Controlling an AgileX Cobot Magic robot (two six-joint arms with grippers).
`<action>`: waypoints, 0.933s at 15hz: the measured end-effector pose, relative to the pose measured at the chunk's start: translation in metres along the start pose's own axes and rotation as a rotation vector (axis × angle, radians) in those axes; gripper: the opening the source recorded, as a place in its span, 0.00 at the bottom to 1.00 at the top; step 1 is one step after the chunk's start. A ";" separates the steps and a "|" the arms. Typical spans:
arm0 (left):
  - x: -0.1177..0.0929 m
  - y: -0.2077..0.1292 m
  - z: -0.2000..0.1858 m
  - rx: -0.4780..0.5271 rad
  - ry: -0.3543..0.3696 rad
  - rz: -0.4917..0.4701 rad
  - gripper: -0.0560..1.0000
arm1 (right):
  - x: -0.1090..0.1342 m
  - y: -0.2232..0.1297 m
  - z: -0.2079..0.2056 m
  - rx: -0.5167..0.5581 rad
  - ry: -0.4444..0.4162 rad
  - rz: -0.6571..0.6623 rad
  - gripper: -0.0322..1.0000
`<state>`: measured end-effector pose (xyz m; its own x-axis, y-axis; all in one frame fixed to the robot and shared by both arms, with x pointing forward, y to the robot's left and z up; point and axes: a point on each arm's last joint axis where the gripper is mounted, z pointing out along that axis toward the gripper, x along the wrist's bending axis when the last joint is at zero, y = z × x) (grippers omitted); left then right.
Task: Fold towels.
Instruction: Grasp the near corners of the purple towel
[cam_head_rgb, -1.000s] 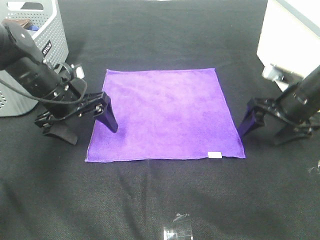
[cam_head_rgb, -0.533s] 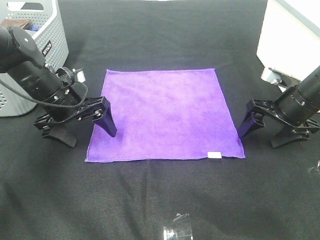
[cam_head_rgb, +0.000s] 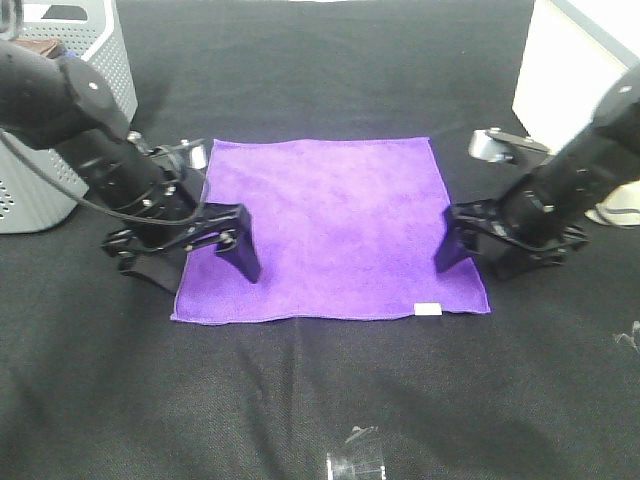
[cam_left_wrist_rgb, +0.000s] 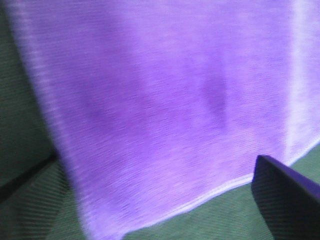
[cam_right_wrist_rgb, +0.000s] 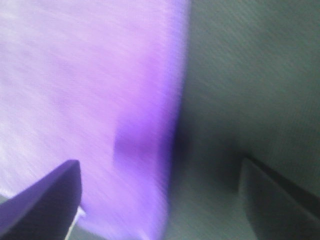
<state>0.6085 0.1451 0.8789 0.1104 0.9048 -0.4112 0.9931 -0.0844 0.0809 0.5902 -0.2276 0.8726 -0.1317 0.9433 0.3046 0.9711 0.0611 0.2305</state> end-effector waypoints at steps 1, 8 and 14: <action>-0.009 -0.001 0.005 0.005 -0.013 0.010 0.91 | 0.014 0.000 0.004 -0.016 -0.005 -0.040 0.81; -0.028 -0.002 0.020 0.017 -0.028 0.018 0.65 | 0.030 -0.001 0.013 -0.032 -0.013 -0.090 0.58; -0.024 -0.004 0.027 0.035 -0.013 0.022 0.08 | 0.030 -0.004 0.017 -0.001 -0.002 -0.083 0.06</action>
<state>0.6032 0.1127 0.8639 0.1323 0.8970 -0.4218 0.9912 -0.1188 0.0582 0.5858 -0.1944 0.8653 -0.2114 0.9357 0.2826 0.9567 0.1389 0.2557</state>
